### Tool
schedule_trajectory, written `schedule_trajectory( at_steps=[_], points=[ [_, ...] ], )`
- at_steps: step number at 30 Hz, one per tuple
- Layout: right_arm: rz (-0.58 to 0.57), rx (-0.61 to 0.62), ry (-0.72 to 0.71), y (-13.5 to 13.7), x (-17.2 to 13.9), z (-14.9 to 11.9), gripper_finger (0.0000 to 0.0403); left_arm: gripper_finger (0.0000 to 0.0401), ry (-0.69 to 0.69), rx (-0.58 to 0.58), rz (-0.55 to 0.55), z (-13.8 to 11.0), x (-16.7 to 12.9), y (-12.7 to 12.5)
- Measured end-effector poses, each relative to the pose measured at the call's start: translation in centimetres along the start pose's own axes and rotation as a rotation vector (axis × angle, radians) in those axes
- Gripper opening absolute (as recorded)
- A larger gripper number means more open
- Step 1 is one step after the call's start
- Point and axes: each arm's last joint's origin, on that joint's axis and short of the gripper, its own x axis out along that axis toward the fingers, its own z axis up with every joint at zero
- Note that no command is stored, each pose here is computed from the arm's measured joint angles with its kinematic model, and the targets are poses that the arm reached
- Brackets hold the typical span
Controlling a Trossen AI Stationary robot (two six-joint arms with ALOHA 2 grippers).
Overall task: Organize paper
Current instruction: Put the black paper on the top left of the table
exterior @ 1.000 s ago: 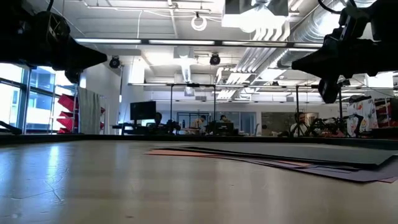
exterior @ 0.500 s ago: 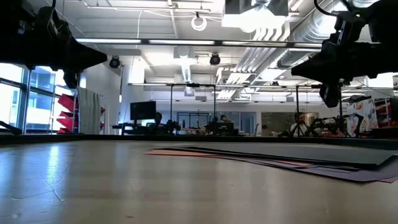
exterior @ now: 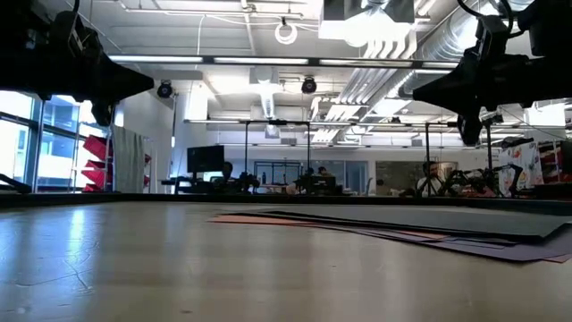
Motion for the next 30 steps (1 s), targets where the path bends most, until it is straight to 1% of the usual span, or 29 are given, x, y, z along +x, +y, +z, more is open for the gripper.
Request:
schedule_trajectory(
  at_steps=[3,6,8,9,10,11,13,14,15,17,20,22,24,27,29,30],
  points=[
    [-0.004,0.011,-0.029,0.1,0.0,0.2,0.0,0.0,-0.004,0.024,0.009,0.0,0.0,0.0],
    [-0.051,0.017,-0.07,0.0,0.0,0.4,0.0,0.0,-0.014,0.074,0.027,0.1,0.0,0.1],
    [-0.05,0.024,-0.074,0.0,0.0,0.4,0.0,0.0,-0.029,0.11,0.038,0.2,0.0,0.1],
    [-0.046,-0.002,-0.078,0.0,0.0,0.5,0.0,0.0,-0.041,0.124,0.044,0.3,0.0,0.1],
    [-0.027,-0.07,-0.077,0.1,0.0,0.5,0.0,0.0,-0.053,0.137,0.048,0.4,0.0,0.0],
    [0.022,-0.163,-0.062,0.4,0.0,0.6,0.0,0.0,-0.064,0.147,0.051,0.5,0.0,0.0],
    [0.181,-0.309,0.026,1.5,0.2,0.9,0.0,0.0,-0.072,0.17,0.053,0.6,0.0,0.0],
    [0.23,-0.343,0.069,2.2,0.4,1.2,0.0,0.0,-0.08,0.179,0.051,0.7,0.0,0.0],
    [0.246,-0.373,0.126,2.9,0.6,1.5,0.0,0.0,-0.093,0.184,0.048,0.8,0.0,-0.1],
    [0.227,-0.444,0.283,4.1,1.0,1.9,0.0001,0.0,-0.11,0.188,0.045,1.0,0.0,-0.1],
    [0.164,-0.563,0.587,5.5,1.3,1.4,0.0015,0.0,-0.115,0.189,0.05,1.0,0.0,-0.1],
    [0.188,-0.642,0.71,6.4,1.6,0.8,0.0037,0.0,-0.119,0.188,0.074,1.0,-0.1,0.0],
    [0.274,-0.681,0.772,7.7,2.2,-0.1,0.0067,0.0,-0.123,0.194,0.105,1.0,-0.1,0.1],
    [0.388,-0.766,0.878,9.1,2.6,-2.4,0.0126,0.0,-0.135,0.225,0.158,1.1,-0.1,0.2],
    [0.449,-0.863,0.914,9.9,2.7,-4.2,0.0167,0.0,-0.152,0.22,0.184,1.2,-0.1,0.2],
    [0.458,-0.923,0.929,10.1,2.7,-5.2,0.0184,0.0,-0.164,0.217,0.187,1.3,-0.1,0.2]
  ],
)
